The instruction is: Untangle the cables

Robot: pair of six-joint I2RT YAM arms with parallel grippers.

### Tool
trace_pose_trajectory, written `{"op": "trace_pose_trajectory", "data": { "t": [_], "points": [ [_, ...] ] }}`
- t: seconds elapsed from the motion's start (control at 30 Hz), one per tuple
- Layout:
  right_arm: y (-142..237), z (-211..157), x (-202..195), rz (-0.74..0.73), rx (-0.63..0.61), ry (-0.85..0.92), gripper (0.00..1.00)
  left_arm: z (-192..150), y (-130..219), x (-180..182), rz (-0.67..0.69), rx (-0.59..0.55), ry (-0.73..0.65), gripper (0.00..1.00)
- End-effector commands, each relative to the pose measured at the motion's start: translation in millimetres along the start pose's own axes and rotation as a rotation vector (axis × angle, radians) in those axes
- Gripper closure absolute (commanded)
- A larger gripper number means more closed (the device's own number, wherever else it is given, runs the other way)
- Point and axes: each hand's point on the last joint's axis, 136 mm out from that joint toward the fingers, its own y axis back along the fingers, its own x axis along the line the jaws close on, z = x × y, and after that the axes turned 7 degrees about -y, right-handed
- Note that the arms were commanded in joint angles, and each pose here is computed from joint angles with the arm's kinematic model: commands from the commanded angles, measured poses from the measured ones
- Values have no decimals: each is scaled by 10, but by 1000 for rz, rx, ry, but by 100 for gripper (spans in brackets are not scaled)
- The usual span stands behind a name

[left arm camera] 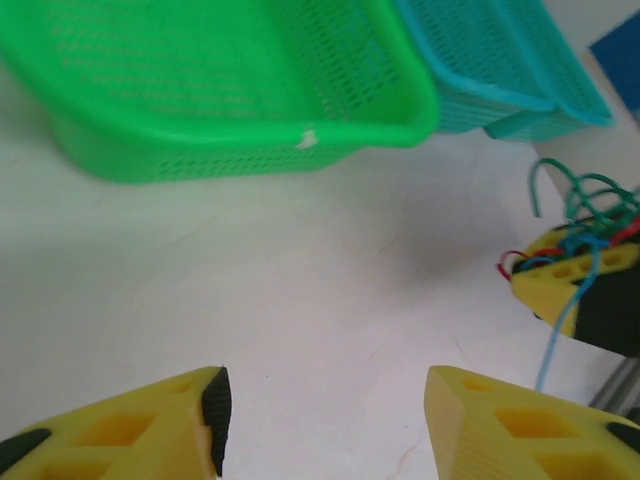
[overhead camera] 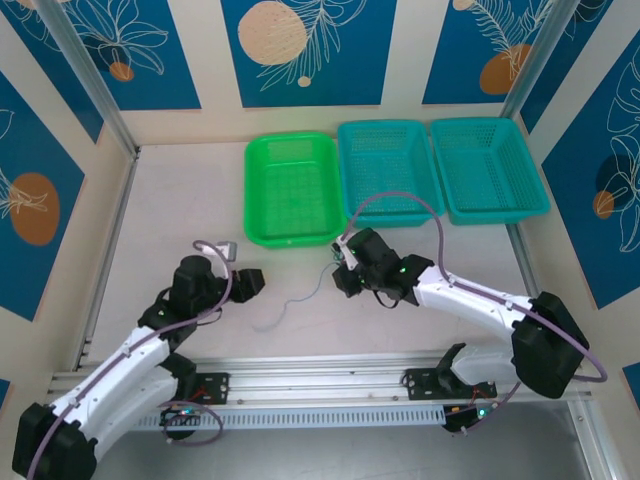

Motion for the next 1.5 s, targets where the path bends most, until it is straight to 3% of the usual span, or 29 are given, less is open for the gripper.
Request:
{"op": "trace_pose_trajectory", "data": {
  "t": [0.0,0.1,0.23,0.43,0.57,0.63,0.7,0.77,0.83,0.93,1.07,1.33,1.47],
  "points": [
    [172,80,81,49,-7,8,100,288,87,-429,-123,-88,-250,43],
    [203,89,61,63,-13,-23,100,257,18,-746,-219,-74,-356,43],
    [235,112,32,70,-24,-55,100,103,-228,-1107,-329,9,-400,42],
    [274,121,-3,77,-39,-92,100,53,-602,-1678,-532,-13,-283,41],
    [289,143,-36,77,-45,-147,100,-262,-851,-1979,-608,107,-290,40],
    [296,153,-36,87,-47,-164,100,-403,-956,-2052,-624,128,-279,35],
    [299,161,-22,100,-46,-179,100,-469,-1079,-2076,-620,112,-244,23],
    [302,166,8,118,-45,-185,100,-474,-1204,-2068,-593,92,-226,20],
    [295,153,17,123,-41,-189,100,-447,-1367,-1913,-479,77,-207,26],
    [318,136,0,115,-39,-199,100,-394,-1446,-1666,-343,19,-217,50],
    [336,66,-49,98,-45,-205,100,-292,-1367,-1516,-266,-28,-247,97],
    [125,-316,-851,-269,-44,-392,88,276,-772,-1419,-170,-150,-255,100],
    [8,-550,-1089,-336,-11,-508,77,662,-357,-1393,-120,-212,-274,100]
  ]
}}
